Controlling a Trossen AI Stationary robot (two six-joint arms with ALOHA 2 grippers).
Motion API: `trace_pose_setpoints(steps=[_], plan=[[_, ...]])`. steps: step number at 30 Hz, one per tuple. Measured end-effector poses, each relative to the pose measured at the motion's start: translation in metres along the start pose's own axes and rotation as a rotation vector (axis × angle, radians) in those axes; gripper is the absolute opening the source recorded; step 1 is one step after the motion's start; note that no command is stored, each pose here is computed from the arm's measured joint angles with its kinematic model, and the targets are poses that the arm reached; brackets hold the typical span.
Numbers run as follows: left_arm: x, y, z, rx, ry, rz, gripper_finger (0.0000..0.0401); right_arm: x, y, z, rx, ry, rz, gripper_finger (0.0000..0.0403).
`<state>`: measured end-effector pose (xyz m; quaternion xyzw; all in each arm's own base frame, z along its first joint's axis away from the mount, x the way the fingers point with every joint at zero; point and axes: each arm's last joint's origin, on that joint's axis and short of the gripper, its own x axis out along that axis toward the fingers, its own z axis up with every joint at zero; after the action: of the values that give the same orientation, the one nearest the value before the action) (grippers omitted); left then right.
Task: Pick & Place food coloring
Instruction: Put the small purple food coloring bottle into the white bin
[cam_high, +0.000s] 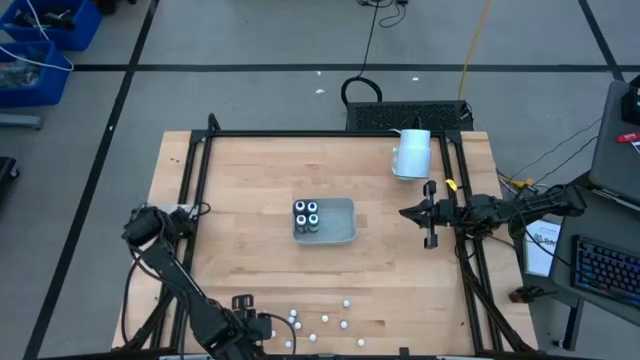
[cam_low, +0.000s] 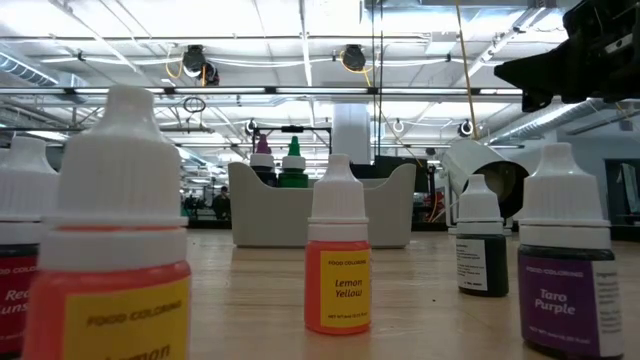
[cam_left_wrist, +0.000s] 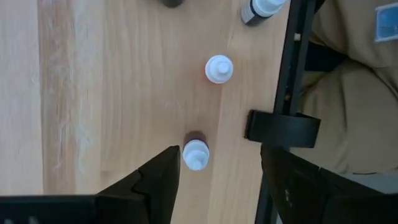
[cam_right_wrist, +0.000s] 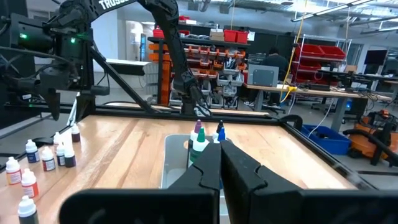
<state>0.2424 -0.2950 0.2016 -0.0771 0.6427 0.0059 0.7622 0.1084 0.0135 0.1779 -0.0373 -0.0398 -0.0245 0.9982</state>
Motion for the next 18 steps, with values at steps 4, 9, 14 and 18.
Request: trace_pose_setpoints(steps=[4, 9, 14, 18], plan=[[0.004, 0.001, -0.001, 0.011, 0.002, 0.013, 0.0228, 0.0, 0.0, 0.0, -0.005, -0.001, 0.0, 0.0], [0.014, 0.008, -0.006, 0.004, 0.023, 0.043, 0.0228, 0.0, 0.0, 0.0, -0.006, 0.0, 0.0, 0.0], [0.024, 0.014, -0.011, -0.02, 0.045, 0.056, 0.0228, 0.0, 0.0, 0.0, -0.006, 0.0, 0.0, 0.0], [0.026, 0.015, -0.012, -0.021, 0.064, 0.054, 0.0228, 0.0, 0.0, 0.0, -0.005, 0.0, 0.0, 0.0]])
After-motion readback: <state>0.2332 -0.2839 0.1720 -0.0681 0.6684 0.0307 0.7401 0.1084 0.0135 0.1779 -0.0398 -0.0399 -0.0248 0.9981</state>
